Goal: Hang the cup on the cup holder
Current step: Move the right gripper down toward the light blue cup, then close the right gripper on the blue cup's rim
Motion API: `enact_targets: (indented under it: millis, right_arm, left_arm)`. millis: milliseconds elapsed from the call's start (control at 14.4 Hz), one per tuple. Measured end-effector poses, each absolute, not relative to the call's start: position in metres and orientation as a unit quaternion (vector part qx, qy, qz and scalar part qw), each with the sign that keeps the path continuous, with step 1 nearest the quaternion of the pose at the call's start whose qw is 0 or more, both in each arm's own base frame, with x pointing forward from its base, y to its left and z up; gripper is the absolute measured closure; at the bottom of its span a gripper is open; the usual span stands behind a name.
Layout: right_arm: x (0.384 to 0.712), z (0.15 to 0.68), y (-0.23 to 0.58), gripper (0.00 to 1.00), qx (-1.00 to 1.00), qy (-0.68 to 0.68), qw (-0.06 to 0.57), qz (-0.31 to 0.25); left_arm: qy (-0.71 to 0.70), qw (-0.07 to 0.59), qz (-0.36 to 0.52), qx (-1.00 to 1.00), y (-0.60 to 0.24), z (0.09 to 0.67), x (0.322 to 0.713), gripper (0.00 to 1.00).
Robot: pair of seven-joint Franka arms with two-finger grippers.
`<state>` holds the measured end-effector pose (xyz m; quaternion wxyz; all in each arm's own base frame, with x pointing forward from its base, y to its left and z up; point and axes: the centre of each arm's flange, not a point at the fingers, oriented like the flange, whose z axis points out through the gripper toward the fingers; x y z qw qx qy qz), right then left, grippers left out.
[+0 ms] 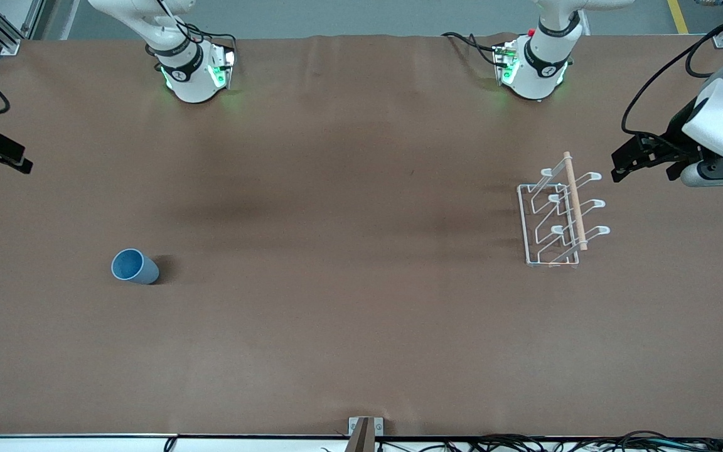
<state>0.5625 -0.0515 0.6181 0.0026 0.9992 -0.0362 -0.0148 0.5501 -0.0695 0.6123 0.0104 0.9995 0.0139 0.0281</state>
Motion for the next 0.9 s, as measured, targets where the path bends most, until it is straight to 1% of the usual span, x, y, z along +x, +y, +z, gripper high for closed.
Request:
enact_targets:
  millis: [208,416,693,900]
  right_arm:
    - [0.586,0.547,-0.054,0.00,1.000,-0.023,0.004,-0.020]
    - [0.599,0.483,-0.063,0.00,1.000,-0.005,0.004,-0.025]
    - [0.607,0.414,-0.083,0.00,1.000,0.016,0.005,-0.023]
    - [0.601,0.358,-0.083,0.00,0.999,0.029,0.007,-0.015]
  left_arm:
    - [0.014,0.010,0.027,0.999,-0.070,0.611,0.551,0.00]
    - [0.009,0.010,0.028,1.000,-0.070,0.612,0.551,0.00]
    - [-0.002,0.010,0.030,1.000,-0.070,0.614,0.551,0.00]
    - [-0.003,0.010,0.028,1.000,-0.070,0.616,0.549,0.00]
